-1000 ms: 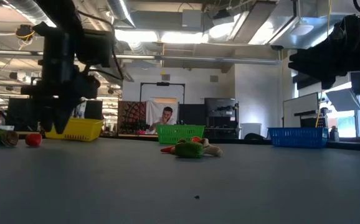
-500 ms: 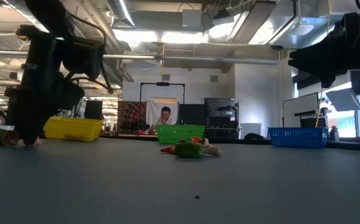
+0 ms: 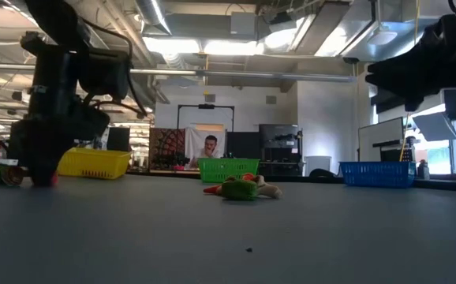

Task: Sort produce into baskets
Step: Put the red mushroom into the blue basket

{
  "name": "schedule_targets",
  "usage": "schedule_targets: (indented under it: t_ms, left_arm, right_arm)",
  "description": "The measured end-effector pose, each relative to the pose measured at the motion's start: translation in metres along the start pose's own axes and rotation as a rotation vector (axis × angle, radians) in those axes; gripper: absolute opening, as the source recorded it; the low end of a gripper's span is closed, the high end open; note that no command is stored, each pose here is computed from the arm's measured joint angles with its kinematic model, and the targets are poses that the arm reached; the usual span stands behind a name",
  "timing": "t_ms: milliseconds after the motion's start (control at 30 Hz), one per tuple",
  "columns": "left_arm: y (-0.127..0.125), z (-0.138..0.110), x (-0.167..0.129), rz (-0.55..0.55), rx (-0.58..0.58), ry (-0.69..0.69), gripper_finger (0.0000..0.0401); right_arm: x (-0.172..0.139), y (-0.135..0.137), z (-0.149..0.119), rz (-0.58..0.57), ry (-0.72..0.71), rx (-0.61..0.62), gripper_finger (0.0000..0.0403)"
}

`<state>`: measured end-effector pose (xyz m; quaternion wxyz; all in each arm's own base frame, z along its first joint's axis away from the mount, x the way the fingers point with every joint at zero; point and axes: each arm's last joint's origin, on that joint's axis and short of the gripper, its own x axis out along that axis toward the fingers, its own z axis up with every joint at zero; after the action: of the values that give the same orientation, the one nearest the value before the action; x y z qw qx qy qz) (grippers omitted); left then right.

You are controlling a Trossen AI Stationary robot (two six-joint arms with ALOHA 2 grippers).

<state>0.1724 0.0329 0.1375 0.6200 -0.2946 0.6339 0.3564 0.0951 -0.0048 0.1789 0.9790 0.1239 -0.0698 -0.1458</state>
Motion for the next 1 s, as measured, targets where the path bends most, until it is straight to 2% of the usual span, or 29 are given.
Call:
schedule_targets:
  t_ms: [167,300,733,1000]
  left_arm:
    - [0.000,0.001,0.000,0.009,0.023,-0.021,0.0065]
    - [-0.001,0.005,-0.005,0.025,0.047,-0.062,0.0046]
    - [-0.018,0.025,-0.038,-0.074,0.144,-0.157,0.0049]
    - [-0.042,0.050,-0.067,-0.258,0.253,-0.415,0.0049]
  right_arm:
    - [0.000,0.001,-0.001,0.027,0.011,-0.001,0.0134]
    - [0.000,0.002,-0.002,0.067,0.024,-0.047,0.0134]
    - [0.000,0.002,-0.003,0.066,0.035,-0.049,0.0134]
    - [0.000,0.003,-0.003,0.108,0.043,-0.049,0.0147]
